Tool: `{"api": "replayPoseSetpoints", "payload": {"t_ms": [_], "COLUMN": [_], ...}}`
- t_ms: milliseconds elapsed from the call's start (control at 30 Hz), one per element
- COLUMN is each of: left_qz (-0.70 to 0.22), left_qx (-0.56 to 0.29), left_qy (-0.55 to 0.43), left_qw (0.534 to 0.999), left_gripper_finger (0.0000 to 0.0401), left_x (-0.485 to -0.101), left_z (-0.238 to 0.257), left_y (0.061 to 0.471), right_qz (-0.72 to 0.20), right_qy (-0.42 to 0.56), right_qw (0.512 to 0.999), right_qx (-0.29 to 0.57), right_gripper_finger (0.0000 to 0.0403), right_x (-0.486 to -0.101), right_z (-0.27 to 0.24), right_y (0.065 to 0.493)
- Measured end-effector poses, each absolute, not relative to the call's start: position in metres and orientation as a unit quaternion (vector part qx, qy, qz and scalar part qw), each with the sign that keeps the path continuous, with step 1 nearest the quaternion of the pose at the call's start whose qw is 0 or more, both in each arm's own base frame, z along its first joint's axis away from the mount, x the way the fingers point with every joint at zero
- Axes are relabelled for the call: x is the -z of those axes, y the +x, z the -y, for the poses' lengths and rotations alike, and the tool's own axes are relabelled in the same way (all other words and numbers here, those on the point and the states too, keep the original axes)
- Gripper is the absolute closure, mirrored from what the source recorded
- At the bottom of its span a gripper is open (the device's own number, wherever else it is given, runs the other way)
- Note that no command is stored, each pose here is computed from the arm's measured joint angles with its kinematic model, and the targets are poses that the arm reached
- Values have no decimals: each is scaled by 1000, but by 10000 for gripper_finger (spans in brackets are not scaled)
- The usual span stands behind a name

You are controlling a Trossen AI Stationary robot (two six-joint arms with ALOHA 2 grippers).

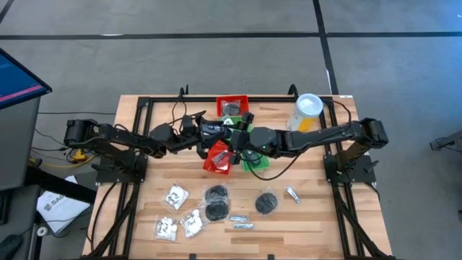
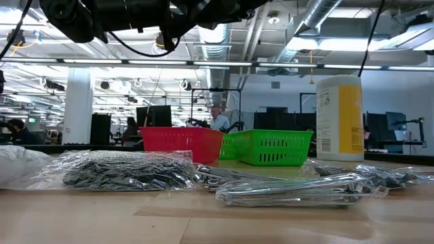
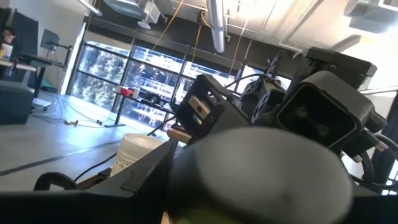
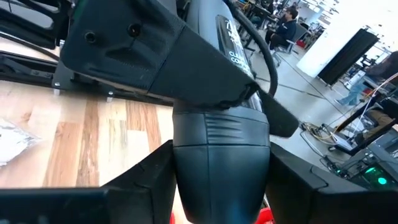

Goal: Pick & Place Travel size toiletries
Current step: Put the black deodorant into the bottom green bin

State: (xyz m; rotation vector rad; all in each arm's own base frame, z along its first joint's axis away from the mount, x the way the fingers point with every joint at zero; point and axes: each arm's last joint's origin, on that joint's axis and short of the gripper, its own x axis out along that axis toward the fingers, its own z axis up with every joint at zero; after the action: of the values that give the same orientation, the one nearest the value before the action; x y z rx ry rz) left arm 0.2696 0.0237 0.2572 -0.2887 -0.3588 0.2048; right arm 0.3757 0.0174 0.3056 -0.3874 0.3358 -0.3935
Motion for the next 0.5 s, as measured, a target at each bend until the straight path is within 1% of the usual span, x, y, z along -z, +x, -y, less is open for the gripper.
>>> {"api": "replayPoseSetpoints", "payload": {"t_ms": [200,300,400,500], "left_qz": [178,189,198,214], "left_qx": [-108,-112,-116,-117], "left_qy": [-125,-108,-78,-74], "left_qw": [970,970,970,967], "left_gripper_finger": [158,153,151,151], "left_x": [-258,-264,-273,-279], "left_z": [-24,-24,-23,-23], "left_y": [269,265,257,244], "right_qz": [-171,-190,-209,-228], "right_qy": [-185,-181,-176,-165], "right_qw": [942,938,935,933], "right_qx": [221,225,226,227], "right_gripper_finger": [219,219,219,219], "right_x": [-310,-311,-313,-316], "right_z": [-17,-15,-15,-16], "right_y": [371,364,356,347]}}
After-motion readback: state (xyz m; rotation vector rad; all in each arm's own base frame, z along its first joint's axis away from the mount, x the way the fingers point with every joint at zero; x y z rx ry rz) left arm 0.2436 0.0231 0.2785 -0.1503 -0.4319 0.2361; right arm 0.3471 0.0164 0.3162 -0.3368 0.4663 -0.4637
